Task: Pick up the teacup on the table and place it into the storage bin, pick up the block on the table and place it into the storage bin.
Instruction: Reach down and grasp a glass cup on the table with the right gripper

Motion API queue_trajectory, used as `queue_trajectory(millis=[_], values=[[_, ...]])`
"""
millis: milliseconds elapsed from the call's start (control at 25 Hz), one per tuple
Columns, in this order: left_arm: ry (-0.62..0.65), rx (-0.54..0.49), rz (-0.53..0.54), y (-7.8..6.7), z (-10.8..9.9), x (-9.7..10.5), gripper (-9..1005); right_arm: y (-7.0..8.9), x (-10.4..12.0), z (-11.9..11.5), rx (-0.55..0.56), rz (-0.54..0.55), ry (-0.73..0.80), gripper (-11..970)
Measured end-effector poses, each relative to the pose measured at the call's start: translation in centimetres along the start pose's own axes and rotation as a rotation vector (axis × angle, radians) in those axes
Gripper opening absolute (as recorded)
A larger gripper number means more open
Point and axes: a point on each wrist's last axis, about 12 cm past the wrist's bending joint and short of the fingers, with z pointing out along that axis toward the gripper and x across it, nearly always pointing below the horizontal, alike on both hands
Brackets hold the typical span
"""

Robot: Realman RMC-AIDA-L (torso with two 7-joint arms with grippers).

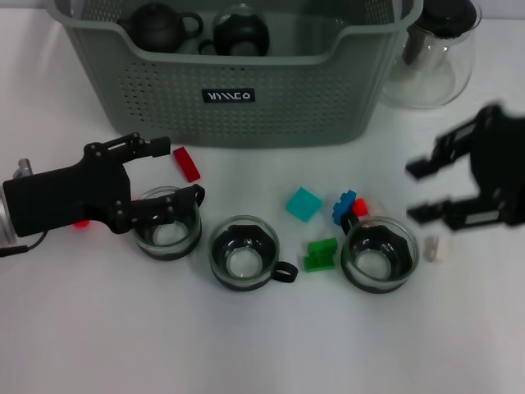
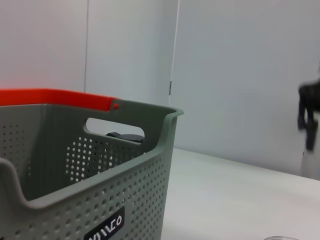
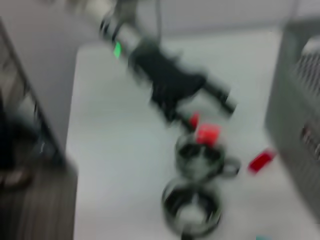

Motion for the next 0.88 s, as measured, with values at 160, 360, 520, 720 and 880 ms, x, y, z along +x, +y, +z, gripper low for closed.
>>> queue_trajectory(millis=[160, 360, 520, 720, 880], values=[[0.0, 0.0, 0.001, 0.0, 0.1, 0.0, 841, -0.6, -0.8, 2.8, -0.014, -0.001, 0.174, 493], [-0.002, -0.001, -0.004, -0.2, 0.1, 0.2, 841, -2.3, -2.1, 5.3, 0.064, 0.041, 0.273, 493], [-0.002, -0.003, -0.008, -0.3, 0.0, 0.3, 841, -3.7, -2.4, 6.9, 0.063, 0.114, 0.306, 494], [-0.001, -0.006, -0.011, -0.4, 0.0, 0.4, 841, -4.8, -1.9, 9.2, 0.018, 0.151, 0.377, 494], [-0.002, -0.007, -0.019, -0.4, 0.1, 0.6, 841, -4.9, -1.6, 10.5, 0.029, 0.123, 0.421, 494]])
